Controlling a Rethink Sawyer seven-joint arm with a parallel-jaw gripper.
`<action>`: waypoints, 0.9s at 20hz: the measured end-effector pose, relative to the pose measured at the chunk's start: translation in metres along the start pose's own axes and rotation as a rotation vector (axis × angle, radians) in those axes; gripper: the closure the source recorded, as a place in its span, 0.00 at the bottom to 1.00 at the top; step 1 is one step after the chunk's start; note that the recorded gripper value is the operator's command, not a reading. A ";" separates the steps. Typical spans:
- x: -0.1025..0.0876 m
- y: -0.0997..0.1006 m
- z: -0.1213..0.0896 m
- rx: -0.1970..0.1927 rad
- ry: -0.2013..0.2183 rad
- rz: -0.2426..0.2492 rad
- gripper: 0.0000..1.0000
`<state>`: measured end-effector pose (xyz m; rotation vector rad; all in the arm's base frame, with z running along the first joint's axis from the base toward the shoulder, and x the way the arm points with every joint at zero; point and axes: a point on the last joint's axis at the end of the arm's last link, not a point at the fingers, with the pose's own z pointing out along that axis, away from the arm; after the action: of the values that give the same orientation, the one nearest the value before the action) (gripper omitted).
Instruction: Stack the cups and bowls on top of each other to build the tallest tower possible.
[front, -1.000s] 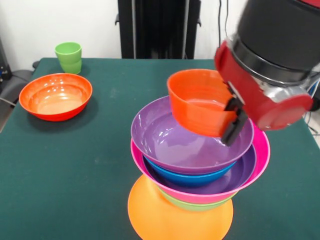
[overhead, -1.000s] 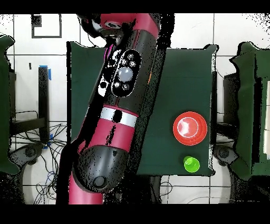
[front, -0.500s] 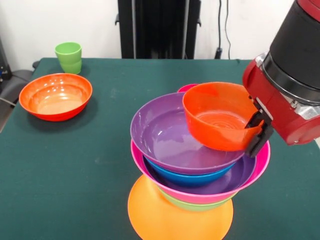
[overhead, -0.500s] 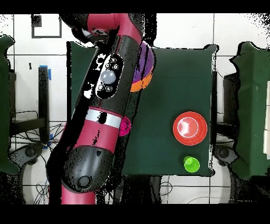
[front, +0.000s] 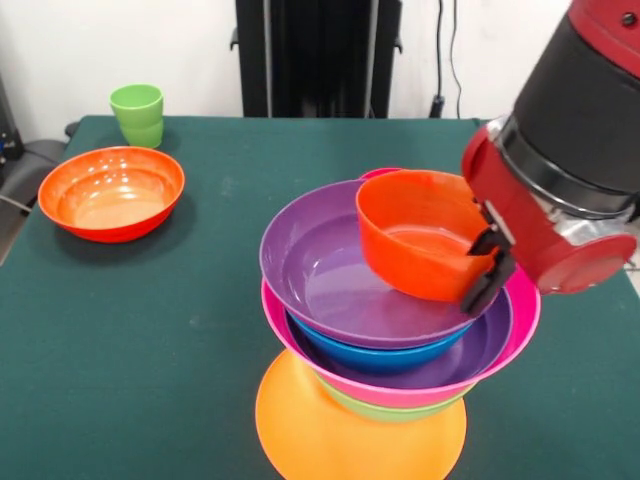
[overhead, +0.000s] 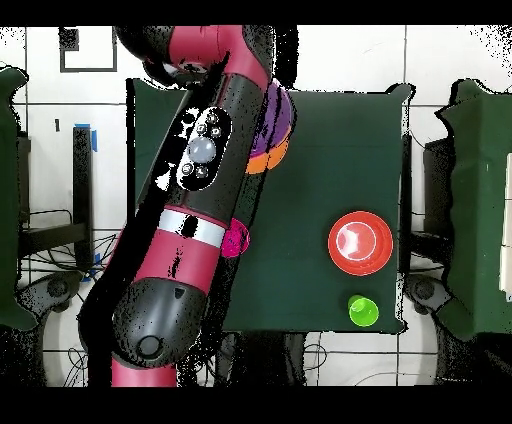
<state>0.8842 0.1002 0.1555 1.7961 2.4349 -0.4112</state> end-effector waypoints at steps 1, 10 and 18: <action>-0.001 -0.001 0.001 0.002 -0.001 0.003 1.00; -0.019 -0.015 0.013 0.037 -0.004 0.046 1.00; -0.034 -0.021 0.003 0.024 -0.024 0.073 0.00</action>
<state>0.8740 0.0620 0.1635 1.8721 2.3503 -0.4550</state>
